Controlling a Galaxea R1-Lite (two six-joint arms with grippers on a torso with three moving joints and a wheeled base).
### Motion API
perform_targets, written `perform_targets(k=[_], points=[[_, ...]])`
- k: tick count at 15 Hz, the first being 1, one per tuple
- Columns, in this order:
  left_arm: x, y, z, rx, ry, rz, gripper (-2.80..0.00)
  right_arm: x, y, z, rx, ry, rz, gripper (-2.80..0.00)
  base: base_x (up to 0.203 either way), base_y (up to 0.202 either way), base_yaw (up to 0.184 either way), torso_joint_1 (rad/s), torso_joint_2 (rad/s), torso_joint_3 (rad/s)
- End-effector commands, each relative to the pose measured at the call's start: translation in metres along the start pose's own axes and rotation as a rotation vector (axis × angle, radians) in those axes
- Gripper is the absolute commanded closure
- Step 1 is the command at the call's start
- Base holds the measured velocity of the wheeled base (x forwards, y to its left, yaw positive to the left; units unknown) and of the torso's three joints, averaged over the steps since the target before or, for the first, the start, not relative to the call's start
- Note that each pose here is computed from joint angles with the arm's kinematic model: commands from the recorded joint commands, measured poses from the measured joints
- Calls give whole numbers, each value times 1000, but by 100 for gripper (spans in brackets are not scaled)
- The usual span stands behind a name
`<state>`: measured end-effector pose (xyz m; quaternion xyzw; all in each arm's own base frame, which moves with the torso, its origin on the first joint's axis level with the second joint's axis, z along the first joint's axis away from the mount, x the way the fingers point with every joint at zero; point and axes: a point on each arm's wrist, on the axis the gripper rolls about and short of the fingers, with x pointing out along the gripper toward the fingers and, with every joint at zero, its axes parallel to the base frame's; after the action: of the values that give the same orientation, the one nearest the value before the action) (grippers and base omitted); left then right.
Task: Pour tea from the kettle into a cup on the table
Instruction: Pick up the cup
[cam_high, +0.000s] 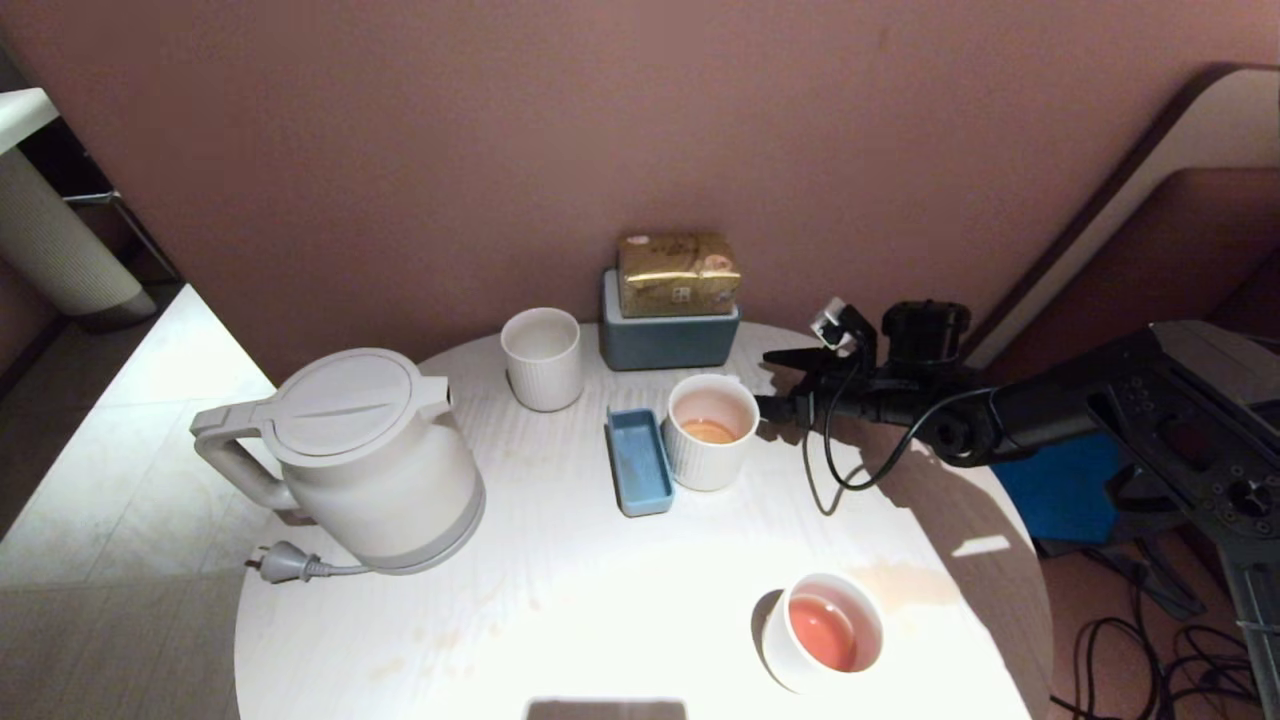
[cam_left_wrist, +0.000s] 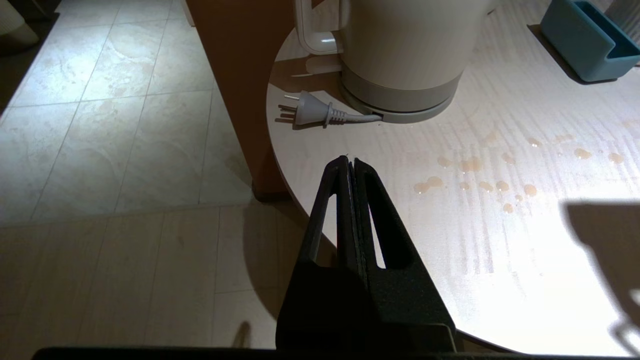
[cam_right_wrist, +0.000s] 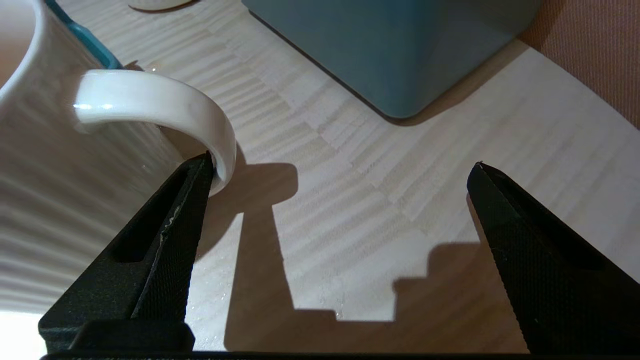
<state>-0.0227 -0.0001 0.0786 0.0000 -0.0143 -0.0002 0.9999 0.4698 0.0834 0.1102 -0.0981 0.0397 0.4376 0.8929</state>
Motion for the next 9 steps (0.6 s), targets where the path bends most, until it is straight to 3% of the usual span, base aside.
perform_targets(k=[1, 9], points=[[0, 0, 0, 0, -1, 0, 0, 5, 1, 0, -5, -9, 10, -280, 0, 0, 0, 0, 0, 0], [0, 0, 0, 0, -1, 0, 0, -3, 2, 9, -2, -15, 0, -280, 0, 0, 0, 0, 0, 0]])
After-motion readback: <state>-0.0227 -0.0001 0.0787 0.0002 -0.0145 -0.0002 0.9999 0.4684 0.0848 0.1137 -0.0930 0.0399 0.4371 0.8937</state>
